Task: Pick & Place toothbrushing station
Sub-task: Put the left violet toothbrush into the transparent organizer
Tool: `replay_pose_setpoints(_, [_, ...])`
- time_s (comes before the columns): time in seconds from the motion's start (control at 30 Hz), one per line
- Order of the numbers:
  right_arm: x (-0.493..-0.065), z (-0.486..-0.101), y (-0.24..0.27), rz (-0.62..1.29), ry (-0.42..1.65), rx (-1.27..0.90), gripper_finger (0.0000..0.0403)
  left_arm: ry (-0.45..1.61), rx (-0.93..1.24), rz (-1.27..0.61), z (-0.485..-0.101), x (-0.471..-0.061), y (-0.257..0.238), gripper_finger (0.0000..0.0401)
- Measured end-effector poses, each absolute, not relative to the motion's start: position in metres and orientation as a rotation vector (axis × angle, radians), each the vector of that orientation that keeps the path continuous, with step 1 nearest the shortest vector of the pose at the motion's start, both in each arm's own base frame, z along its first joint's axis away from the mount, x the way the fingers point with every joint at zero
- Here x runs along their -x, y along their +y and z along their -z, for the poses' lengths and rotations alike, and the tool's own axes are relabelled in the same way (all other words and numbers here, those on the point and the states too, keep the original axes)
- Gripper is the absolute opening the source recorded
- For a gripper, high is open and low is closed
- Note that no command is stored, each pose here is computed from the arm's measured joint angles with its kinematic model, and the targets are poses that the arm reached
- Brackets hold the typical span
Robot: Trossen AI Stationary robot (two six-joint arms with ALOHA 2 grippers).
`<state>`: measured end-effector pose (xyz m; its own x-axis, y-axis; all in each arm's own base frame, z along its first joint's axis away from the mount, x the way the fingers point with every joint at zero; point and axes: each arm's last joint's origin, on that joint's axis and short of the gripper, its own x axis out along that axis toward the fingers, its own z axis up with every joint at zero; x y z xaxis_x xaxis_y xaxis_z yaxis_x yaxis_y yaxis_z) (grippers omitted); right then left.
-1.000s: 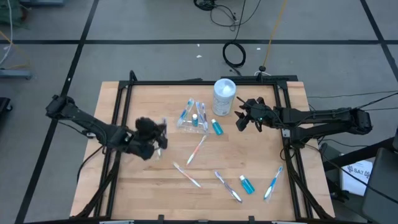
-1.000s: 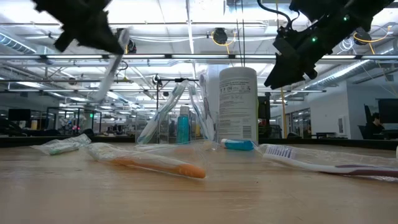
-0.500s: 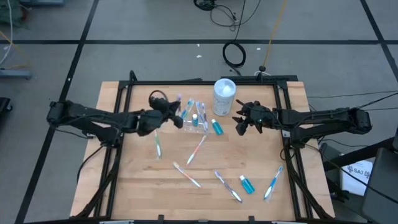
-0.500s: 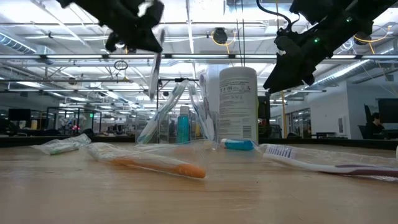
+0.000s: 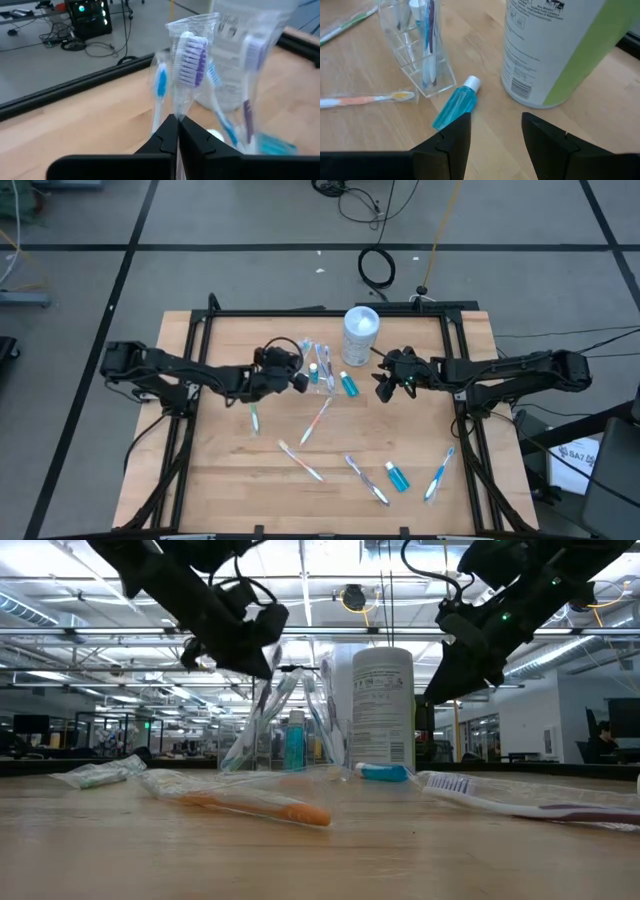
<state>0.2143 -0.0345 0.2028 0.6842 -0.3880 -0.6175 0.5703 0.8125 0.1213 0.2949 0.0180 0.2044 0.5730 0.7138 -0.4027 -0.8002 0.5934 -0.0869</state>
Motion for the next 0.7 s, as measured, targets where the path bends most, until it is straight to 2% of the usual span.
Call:
replay_pose_setpoints(0.47, [-0.214, -0.203, -0.035, 0.553, 0.611, -0.334, 0.0171, 0.420, 0.326, -0.867, -0.189, -0.298, 0.017, 0.0002])
replay_pose_setpoints(0.7, [-0.214, -0.203, -0.034, 0.552, 0.611, -0.335, 0.0171, 0.441, 0.325, -0.864, -0.187, -0.297, 0.017, 0.0045])
